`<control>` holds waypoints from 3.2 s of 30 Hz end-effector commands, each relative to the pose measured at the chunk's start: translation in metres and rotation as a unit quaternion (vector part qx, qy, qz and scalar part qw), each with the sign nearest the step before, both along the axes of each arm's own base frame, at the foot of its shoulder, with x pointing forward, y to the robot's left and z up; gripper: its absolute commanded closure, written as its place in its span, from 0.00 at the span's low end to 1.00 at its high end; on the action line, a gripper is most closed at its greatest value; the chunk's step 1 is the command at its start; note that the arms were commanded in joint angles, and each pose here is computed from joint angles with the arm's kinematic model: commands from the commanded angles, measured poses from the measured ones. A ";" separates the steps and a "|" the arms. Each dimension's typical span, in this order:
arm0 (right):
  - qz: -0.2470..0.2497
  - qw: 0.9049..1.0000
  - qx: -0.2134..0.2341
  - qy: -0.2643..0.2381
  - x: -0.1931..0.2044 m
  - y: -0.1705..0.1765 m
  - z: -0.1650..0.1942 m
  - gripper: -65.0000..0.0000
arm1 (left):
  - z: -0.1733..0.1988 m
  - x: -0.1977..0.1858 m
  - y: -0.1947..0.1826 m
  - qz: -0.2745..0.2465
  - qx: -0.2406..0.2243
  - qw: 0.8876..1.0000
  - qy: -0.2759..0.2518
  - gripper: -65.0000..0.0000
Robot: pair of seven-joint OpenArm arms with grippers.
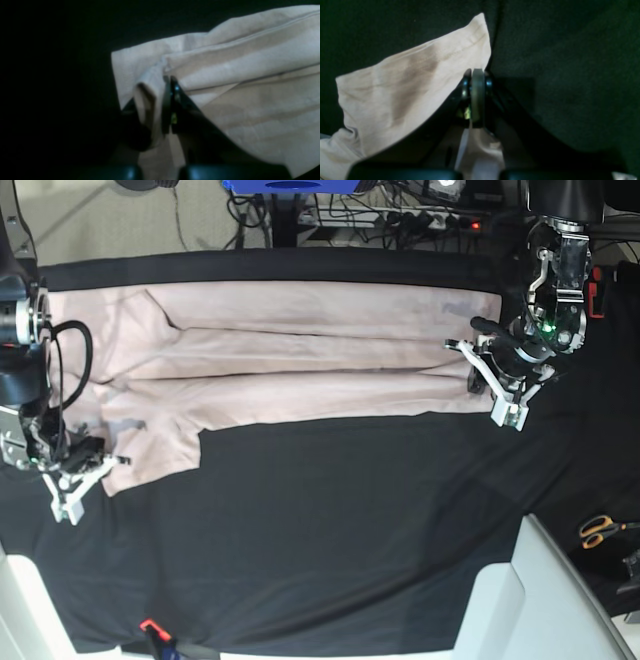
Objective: Fold the T-shirt properly
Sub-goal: 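Release the hem and move the right gripper to the strip's end, then grasp both ends of the folded pink strip with both grippers, then pull the strip ends apart with both grippers to straighten it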
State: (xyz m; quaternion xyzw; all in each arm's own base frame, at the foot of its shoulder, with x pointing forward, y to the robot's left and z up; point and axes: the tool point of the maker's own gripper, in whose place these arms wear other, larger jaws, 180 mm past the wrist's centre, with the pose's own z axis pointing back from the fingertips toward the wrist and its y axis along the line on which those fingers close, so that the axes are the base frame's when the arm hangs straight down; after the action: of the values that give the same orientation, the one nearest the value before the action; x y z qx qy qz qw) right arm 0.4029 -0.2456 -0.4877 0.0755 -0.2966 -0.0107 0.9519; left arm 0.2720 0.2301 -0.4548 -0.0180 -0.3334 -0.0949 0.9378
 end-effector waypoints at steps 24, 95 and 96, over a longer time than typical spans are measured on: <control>0.012 0.996 -0.085 0.017 -0.073 -0.015 0.095 0.99 | 0.023 0.017 0.010 -0.007 0.017 0.999 -0.035 1.00; -0.030 0.997 -0.046 0.051 -0.183 0.011 0.058 0.99 | 0.044 0.001 -0.018 -0.056 0.101 0.989 -0.097 1.00; -0.030 0.997 -0.046 0.051 -0.183 0.011 0.058 0.99 | 0.042 -0.002 -0.018 -0.057 0.101 0.989 -0.095 1.00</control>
State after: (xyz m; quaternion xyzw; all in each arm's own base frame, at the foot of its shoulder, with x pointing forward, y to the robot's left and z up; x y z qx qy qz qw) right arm 0.2120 -0.2299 -0.4377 0.0268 -0.2324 -0.0309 0.9718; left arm 0.2605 0.2094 -0.4253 0.0621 -0.3862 -0.1806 0.9024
